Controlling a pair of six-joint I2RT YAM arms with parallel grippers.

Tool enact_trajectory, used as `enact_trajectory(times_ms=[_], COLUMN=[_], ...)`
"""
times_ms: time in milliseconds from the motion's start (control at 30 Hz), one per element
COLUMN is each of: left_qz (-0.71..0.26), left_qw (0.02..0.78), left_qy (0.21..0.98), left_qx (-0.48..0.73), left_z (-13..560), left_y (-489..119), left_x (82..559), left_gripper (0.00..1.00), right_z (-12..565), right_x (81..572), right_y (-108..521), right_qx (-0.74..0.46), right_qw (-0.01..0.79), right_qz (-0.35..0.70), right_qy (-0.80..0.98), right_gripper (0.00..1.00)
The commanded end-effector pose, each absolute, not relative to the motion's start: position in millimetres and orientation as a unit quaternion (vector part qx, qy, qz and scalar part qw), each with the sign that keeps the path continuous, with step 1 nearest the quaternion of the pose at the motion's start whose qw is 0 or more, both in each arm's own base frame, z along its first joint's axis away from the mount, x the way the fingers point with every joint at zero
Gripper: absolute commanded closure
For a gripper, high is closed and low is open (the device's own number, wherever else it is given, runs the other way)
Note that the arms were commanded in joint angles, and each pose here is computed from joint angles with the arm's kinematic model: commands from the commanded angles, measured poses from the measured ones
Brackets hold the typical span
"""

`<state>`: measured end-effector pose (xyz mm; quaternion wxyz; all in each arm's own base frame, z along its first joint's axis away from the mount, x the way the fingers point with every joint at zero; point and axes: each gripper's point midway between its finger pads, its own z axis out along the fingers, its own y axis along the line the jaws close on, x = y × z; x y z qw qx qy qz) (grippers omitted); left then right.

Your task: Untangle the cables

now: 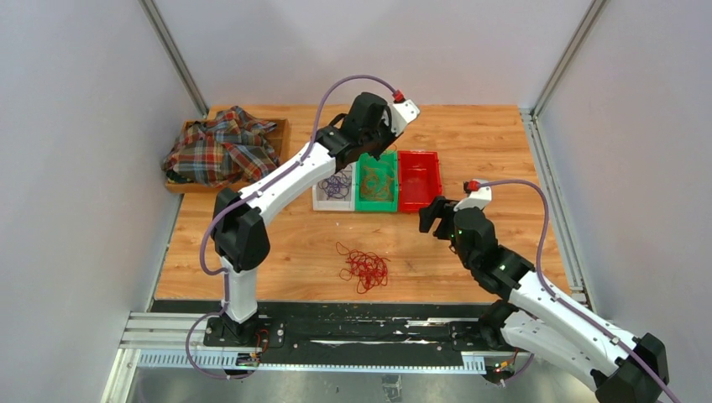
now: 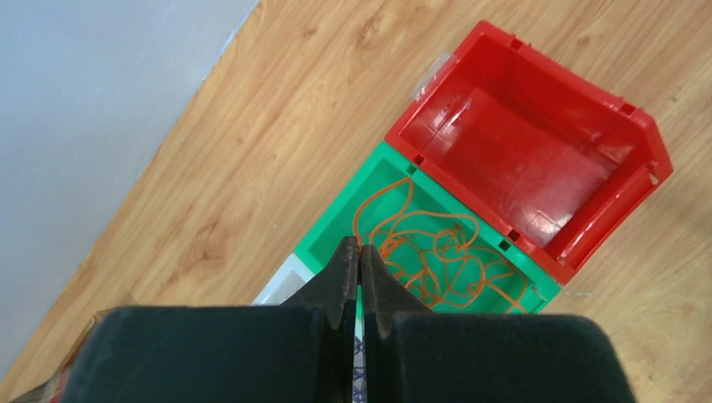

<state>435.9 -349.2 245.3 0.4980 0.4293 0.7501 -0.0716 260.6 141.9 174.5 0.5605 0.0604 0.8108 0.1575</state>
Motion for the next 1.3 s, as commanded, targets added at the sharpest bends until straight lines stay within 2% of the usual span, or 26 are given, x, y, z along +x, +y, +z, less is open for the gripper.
enact_trajectory(times_ms=[0, 333, 667, 700, 867, 967, 1033, 1267], left_qz=[-0.069, -0.084, -0.016, -0.01, 0.002, -0.01, -0.015, -0.045], left_qw=[0.512, 0.47, 0.442, 0.438, 0.426, 0.43, 0.435, 0.401], left_qy=[0.752, 0.795, 0.805, 0.805, 0.801, 0.796, 0.789, 0.76], left_qx=[0.409, 0.375, 0.396, 0.401, 0.42, 0.426, 0.433, 0.509], left_z=[246.0, 191.3, 154.5, 154.2, 167.0, 192.1, 211.4, 233.3], left_y=[-345.3, -341.8, -327.3, -325.8, -321.0, -315.7, -310.9, -295.1], left_x=[442.2, 438.4, 456.3, 457.6, 462.6, 464.0, 462.2, 416.5], left_gripper=[0.99, 1.0, 0.98, 0.95, 0.47, 0.28, 0.18, 0.07], right_z=[186.9, 181.9, 181.2, 181.0, 180.2, 180.2, 180.0, 183.2], right_x=[260.4, 256.6, 255.9, 255.5, 255.7, 255.4, 254.8, 257.4], right_y=[135.2, 149.3, 159.2, 160.1, 166.7, 166.4, 165.9, 167.8], right_qx=[0.072, 0.058, 0.037, 0.036, 0.016, 0.013, 0.011, 0.004], right_qw=[0.566, 0.531, 0.512, 0.511, 0.508, 0.508, 0.509, 0.509], right_qz=[0.158, 0.176, 0.187, 0.189, 0.196, 0.195, 0.195, 0.194], right_qy=[0.806, 0.827, 0.837, 0.838, 0.839, 0.839, 0.839, 0.839], right_gripper=[0.24, 0.26, 0.24, 0.24, 0.22, 0.22, 0.22, 0.21])
